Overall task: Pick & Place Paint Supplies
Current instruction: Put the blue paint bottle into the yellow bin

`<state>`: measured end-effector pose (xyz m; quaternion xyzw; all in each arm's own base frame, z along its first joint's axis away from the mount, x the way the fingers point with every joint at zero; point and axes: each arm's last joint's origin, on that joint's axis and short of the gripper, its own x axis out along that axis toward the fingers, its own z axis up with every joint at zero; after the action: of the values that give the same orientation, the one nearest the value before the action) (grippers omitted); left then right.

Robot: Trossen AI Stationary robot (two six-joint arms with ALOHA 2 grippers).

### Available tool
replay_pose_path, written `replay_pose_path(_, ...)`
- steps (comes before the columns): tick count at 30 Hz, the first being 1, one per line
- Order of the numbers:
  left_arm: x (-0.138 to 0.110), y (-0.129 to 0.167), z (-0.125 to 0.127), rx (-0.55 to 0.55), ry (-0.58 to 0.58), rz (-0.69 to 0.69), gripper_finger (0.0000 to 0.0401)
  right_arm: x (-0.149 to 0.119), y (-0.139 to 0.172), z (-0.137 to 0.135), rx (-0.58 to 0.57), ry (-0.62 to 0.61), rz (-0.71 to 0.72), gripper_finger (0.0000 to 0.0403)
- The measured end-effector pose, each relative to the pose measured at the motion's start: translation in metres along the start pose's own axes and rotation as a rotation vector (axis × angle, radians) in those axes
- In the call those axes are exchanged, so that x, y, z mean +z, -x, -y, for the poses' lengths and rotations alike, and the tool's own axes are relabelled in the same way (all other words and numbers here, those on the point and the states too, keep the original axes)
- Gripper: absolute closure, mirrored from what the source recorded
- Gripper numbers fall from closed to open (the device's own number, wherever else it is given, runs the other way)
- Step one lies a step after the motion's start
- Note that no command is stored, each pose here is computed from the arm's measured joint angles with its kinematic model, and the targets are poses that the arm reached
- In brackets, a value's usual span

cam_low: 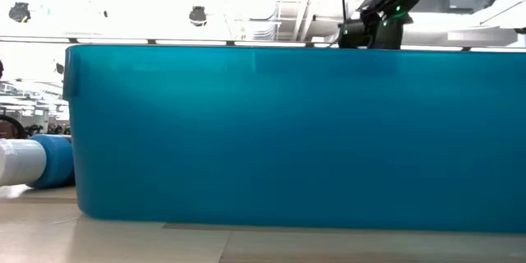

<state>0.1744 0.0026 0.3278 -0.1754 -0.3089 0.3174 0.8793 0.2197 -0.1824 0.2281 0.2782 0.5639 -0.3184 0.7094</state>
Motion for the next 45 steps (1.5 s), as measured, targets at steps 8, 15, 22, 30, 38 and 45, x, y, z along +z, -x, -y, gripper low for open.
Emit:
replay_pose_path(8,0.0,0.0,0.0,0.0,0.0,0.0,0.017,-0.016,0.031,-0.026,0.059,0.019,0.091,0.0289)
replay_pose_path(15,-0.003,0.0,0.0,0.001,-0.02,-0.019,0.017,-0.026,0.041,-0.059,0.109,0.048,0.095,0.0289)
replay_pose_path(22,-0.008,0.0,-0.001,0.004,-0.031,-0.061,0.017,-0.005,0.073,-0.083,0.127,0.09,0.133,0.0289)
replay_pose_path(30,-0.01,0.0,-0.001,0.005,-0.026,-0.078,0.017,0.047,0.104,-0.106,0.109,0.18,0.182,0.0289)
replay_pose_path(38,-0.01,0.0,0.0,-0.015,-0.029,-0.08,0.017,0.077,0.108,-0.132,0.071,0.258,0.143,0.0289)
replay_pose_path(45,-0.01,0.0,0.0,-0.019,-0.032,-0.081,0.017,0.068,0.091,-0.149,0.058,0.271,0.082,0.0289)
